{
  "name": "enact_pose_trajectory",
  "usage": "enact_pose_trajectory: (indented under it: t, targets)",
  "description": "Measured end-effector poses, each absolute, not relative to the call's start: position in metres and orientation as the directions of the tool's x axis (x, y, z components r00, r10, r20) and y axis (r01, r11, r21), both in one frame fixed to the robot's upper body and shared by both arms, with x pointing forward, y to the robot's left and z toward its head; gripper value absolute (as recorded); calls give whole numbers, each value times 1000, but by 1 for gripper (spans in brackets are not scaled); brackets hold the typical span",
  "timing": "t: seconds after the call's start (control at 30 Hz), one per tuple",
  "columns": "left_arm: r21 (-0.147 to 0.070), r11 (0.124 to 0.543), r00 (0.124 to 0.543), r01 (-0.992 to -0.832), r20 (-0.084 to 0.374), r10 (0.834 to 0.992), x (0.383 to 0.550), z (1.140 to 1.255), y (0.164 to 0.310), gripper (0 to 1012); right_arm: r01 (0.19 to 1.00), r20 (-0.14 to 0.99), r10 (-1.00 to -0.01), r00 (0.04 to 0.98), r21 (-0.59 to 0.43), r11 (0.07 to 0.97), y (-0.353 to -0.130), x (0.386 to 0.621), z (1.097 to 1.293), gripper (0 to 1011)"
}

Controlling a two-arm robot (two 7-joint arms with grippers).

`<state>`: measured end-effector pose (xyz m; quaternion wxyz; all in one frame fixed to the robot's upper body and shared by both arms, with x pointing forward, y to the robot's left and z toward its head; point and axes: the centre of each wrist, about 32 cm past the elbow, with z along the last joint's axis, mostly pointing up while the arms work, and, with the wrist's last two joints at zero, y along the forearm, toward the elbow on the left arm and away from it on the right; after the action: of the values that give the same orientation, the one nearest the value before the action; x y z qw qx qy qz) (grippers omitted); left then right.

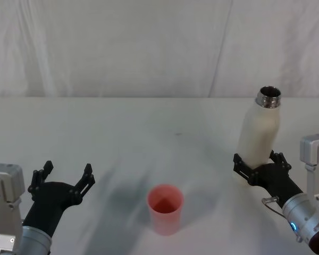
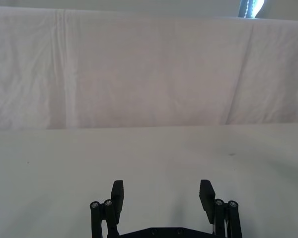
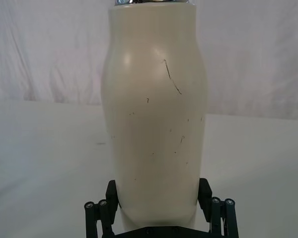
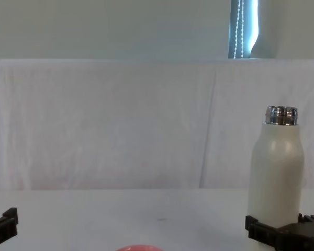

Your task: Grasp the thermos with one hand and pour water into the cup lid.

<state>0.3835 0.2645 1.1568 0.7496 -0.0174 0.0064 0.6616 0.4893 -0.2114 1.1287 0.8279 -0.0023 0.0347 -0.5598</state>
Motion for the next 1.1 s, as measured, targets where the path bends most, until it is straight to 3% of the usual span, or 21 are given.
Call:
enact_pose_trajectory:
  t: [1.1]
  targets:
    - [-18, 124, 125, -992, -33, 992, 384, 1157, 265, 1001, 928, -82, -925, 372, 0, 373, -207, 492, 1134, 1002]
